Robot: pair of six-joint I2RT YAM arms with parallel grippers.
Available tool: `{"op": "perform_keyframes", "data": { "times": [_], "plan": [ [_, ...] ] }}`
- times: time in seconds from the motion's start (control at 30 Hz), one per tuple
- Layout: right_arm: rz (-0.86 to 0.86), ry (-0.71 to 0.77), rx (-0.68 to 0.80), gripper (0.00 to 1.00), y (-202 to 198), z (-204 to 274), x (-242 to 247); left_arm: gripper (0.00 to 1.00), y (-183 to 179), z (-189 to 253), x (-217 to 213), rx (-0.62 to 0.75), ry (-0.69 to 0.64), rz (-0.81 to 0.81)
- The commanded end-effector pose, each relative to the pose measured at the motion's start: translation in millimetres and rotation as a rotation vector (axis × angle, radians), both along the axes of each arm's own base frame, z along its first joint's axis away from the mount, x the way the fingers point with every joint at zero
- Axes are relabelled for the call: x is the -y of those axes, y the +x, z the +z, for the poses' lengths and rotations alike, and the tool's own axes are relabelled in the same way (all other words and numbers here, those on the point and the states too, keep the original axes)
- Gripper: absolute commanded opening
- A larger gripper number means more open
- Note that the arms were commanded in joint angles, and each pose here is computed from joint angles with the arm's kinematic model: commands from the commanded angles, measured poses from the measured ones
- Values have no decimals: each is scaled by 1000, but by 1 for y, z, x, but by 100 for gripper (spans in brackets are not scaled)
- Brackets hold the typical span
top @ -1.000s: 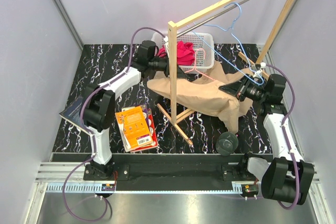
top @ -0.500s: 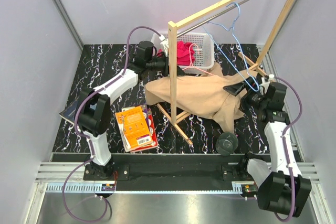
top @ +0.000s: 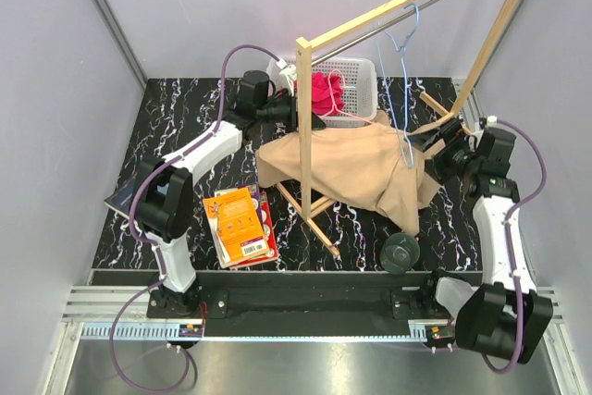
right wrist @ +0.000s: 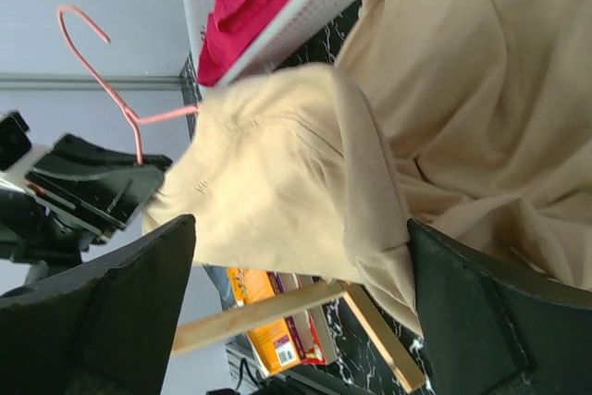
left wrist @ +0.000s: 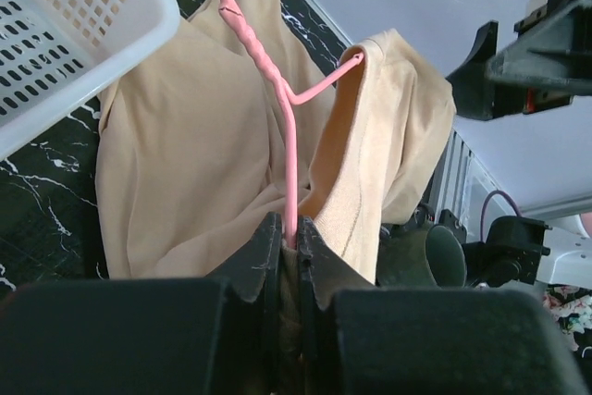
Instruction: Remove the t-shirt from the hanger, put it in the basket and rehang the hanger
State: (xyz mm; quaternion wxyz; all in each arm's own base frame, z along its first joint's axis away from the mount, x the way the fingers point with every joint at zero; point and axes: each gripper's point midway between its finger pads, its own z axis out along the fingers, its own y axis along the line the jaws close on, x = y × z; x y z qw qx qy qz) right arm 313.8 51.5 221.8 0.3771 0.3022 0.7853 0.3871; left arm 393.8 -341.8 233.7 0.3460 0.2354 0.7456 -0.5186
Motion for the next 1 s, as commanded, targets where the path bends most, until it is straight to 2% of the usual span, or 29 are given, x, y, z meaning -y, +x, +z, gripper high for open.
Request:
{"op": "perform_keyframes", "data": {
  "times": [0.0, 0.1, 0.2, 0.37, 0.43, 0.5, 0.57, 0.6, 0.8, 0.9, 0.97],
  "plan": [
    [-30, -54, 143, 100, 30, 56, 17, 0, 11, 29, 14, 76, -41, 38],
    [-94, -140, 159, 100, 39, 73, 35, 0, 15, 31, 20, 79, -30, 72],
    [-115, -182, 134, 100, 41, 70, 44, 0, 19, 34, 24, 56, -42, 81],
    [-118, -254, 155, 100, 45, 71, 52, 0, 13, 40, 44, 10, -80, -10],
    [-47, -231, 193, 98, 51, 76, 42, 0, 13, 28, 53, -44, -69, -37],
    [64, -171, 228, 89, 52, 79, 23, 0, 7, 29, 64, -52, -73, -69],
    [120, -132, 265, 73, 57, 80, 11, 0, 3, 22, 74, -75, -70, -86],
    [130, -130, 280, 69, 59, 81, 7, 0, 2, 21, 78, -84, -71, -92],
    [233, -206, 330, 66, 76, 77, -28, 0, -7, 10, 96, -197, -76, -130],
    [238, -238, 331, 66, 83, 67, -35, 0, -11, 8, 99, -216, -73, -138],
    [242, -247, 340, 61, 88, 62, -37, 0, -15, 9, 102, -217, -74, -148]
  ]
}}
